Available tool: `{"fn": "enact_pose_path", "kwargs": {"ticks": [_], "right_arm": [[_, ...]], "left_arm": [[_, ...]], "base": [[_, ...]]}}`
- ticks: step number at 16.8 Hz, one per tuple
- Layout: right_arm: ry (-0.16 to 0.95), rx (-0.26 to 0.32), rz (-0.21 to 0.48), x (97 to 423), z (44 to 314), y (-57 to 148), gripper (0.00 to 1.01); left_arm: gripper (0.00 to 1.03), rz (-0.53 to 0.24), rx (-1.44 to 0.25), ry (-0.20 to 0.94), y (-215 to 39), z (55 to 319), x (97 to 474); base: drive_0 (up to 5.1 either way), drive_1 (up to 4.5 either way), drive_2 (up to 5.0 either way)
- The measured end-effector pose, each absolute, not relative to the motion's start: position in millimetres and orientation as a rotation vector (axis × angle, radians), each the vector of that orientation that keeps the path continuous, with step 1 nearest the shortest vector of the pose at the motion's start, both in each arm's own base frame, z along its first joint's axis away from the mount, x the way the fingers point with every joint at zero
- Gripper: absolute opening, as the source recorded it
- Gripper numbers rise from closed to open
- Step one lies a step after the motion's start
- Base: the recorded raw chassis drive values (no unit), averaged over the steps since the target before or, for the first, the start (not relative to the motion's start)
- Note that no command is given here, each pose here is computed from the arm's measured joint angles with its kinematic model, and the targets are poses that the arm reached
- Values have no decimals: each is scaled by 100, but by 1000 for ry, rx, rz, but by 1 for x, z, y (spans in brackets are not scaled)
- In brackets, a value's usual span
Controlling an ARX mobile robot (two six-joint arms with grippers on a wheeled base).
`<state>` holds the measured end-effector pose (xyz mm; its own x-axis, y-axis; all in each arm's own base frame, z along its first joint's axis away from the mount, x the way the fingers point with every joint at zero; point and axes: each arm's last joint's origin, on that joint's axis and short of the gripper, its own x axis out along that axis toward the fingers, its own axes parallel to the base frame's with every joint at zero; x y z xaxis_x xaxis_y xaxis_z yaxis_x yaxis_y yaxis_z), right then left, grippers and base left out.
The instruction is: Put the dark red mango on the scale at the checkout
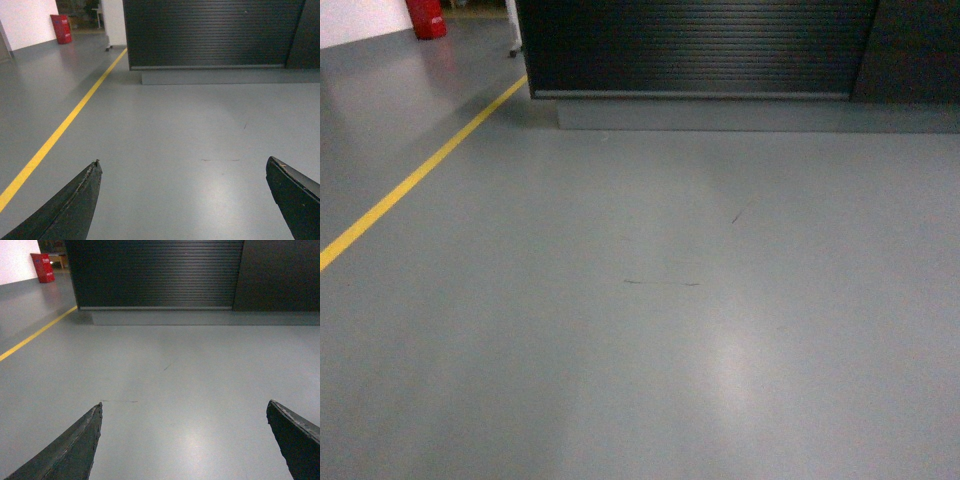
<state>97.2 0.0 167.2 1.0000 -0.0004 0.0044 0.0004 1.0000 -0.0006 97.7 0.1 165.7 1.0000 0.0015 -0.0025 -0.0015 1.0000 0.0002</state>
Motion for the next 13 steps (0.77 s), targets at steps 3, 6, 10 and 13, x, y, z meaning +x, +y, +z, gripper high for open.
{"fn": "enact_pose_path", "kwargs": {"ticks": [3,6,10,13], "right_arm": [[-5,-1,0,97,167,0,98],[-4,-1,0,97,167,0,98],[-4,-1,0,97,167,0,98],[-4,-1,0,97,167,0,98]], "left_arm": [[98,2,0,2,0,166,98],[98,2,0,2,0,166,98],[98,2,0,2,0,166,98],[98,2,0,2,0,166,98]], "base": [[0,0,0],[0,0,0],[0,0,0],[0,0,0]]}}
